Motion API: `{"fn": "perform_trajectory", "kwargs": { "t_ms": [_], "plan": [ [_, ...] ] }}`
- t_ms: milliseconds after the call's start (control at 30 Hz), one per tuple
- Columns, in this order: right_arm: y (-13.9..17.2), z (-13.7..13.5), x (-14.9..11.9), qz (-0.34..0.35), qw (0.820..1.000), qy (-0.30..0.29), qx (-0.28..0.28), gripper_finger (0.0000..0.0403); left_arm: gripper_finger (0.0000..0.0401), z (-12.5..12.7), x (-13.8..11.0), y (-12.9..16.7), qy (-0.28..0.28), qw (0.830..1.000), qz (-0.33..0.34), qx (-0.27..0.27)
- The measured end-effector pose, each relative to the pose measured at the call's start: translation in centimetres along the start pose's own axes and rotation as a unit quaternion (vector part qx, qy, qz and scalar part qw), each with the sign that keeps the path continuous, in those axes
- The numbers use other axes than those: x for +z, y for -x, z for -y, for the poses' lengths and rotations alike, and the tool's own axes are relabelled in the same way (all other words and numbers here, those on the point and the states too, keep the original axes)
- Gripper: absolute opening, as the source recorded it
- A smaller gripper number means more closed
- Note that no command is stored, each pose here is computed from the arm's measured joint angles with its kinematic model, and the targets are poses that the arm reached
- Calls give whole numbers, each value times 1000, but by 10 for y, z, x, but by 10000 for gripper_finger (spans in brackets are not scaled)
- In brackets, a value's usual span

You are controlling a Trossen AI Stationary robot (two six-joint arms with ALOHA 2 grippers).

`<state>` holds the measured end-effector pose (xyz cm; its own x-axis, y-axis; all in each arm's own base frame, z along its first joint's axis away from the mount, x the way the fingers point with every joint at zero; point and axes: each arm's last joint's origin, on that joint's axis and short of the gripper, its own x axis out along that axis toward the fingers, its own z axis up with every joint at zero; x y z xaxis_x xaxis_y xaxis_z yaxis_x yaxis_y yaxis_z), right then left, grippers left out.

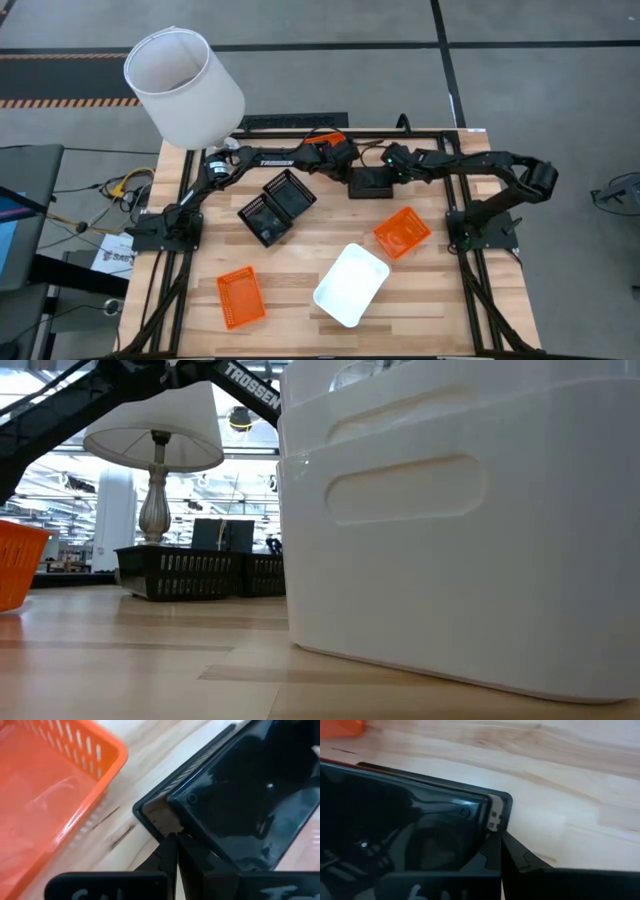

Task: Stack baskets by color
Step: Adjust the bins

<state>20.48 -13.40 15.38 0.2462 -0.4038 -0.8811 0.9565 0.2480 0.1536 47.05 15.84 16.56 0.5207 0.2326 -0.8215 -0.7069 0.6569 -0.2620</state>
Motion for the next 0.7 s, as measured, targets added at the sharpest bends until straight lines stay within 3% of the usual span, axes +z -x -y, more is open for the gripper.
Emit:
{"fn": "perform_trajectory", "kwargs": {
  "t_ms": [500, 700],
  "plan": [
    [10, -7, 7, 8, 997, 56, 53, 5, 0, 2, -3, 3, 13, 997, -49, -60],
    [41, -10, 19, 67, 990, 87, 92, 4, 0, 16, 2, 22, -43, 995, -55, -73]
  ]
}}
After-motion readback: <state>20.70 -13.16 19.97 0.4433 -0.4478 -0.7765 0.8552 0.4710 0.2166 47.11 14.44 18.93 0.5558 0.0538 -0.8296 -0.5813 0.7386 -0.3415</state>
